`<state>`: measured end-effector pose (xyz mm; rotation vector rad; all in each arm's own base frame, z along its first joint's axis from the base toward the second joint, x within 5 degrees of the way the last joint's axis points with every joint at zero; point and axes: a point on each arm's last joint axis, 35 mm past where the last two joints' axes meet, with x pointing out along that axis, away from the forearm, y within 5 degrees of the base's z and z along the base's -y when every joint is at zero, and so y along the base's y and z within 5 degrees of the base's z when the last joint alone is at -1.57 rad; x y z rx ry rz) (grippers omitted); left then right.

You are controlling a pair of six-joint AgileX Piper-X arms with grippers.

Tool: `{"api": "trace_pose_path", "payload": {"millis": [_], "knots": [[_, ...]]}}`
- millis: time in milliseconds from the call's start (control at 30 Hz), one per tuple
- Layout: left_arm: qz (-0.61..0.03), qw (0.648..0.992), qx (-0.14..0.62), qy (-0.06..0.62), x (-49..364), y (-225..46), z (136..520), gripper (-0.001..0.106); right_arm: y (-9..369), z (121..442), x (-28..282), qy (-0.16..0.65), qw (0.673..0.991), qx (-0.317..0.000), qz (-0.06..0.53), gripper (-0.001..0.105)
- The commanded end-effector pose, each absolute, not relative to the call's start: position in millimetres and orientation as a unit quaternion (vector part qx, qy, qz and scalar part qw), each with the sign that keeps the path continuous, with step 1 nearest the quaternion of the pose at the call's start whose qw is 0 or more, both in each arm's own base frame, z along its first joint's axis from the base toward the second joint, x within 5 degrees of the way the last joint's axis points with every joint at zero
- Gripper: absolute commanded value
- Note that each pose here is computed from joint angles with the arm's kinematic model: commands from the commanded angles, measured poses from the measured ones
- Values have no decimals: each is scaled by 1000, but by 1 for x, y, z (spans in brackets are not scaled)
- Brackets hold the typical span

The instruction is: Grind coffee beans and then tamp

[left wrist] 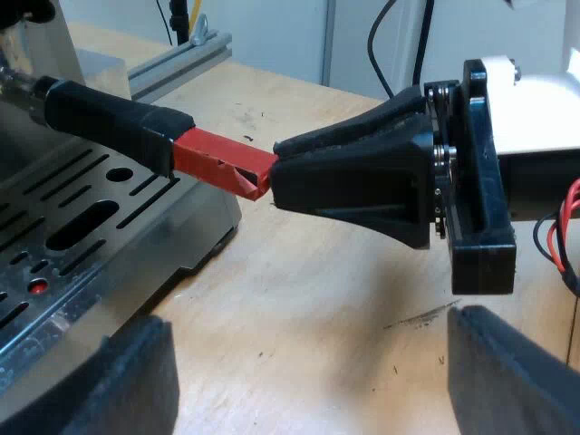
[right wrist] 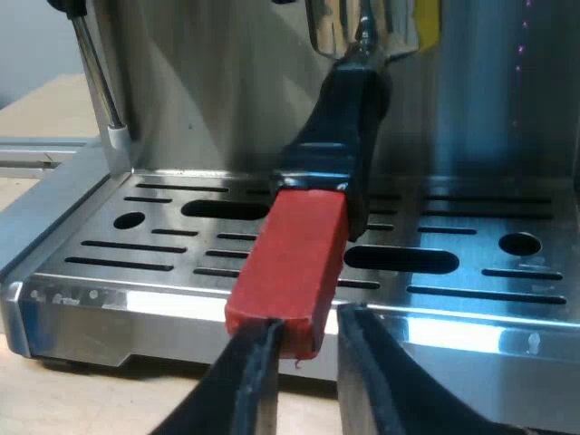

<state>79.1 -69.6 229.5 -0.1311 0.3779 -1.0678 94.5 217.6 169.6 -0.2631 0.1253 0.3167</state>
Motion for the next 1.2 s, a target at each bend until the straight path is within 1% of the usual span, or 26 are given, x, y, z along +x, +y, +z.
{"api": "trace_pose_path", "payload": {"millis": [33,100,167,300,367,633,700,867,967,1033,1100,1200], "knots": [[-513,839,-62,172,79,-70,232,65,213,175,104,49,988,-116,89,18],[-513,839,-62,172,79,-70,232,65,212,175,104,48,989,-117,78,18],[-513,839,-62,172,79,-70,232,65,212,177,104,44,990,-111,72,18],[-513,839,-62,172,79,-70,232,65,212,178,104,42,991,-104,72,18],[-513,839,-62,172,79,-70,232,65,212,178,104,41,990,-112,72,18],[-513,839,-62,172,79,-70,232,65,212,178,104,41,990,-114,72,18],[-513,839,-62,172,79,-70,232,65,213,177,103,43,989,-119,74,18],[-513,839,-62,172,79,-70,232,65,216,176,95,42,987,-124,93,18],[-513,839,-62,172,79,-70,232,65,218,174,88,43,984,-133,109,18],[-513,839,-62,172,79,-70,232,65,220,172,81,46,980,-146,124,18],[-513,839,-62,172,79,-70,232,65,220,170,78,48,979,-158,124,18],[-513,839,-62,172,79,-70,232,65,220,169,71,44,979,-169,108,18]]}}
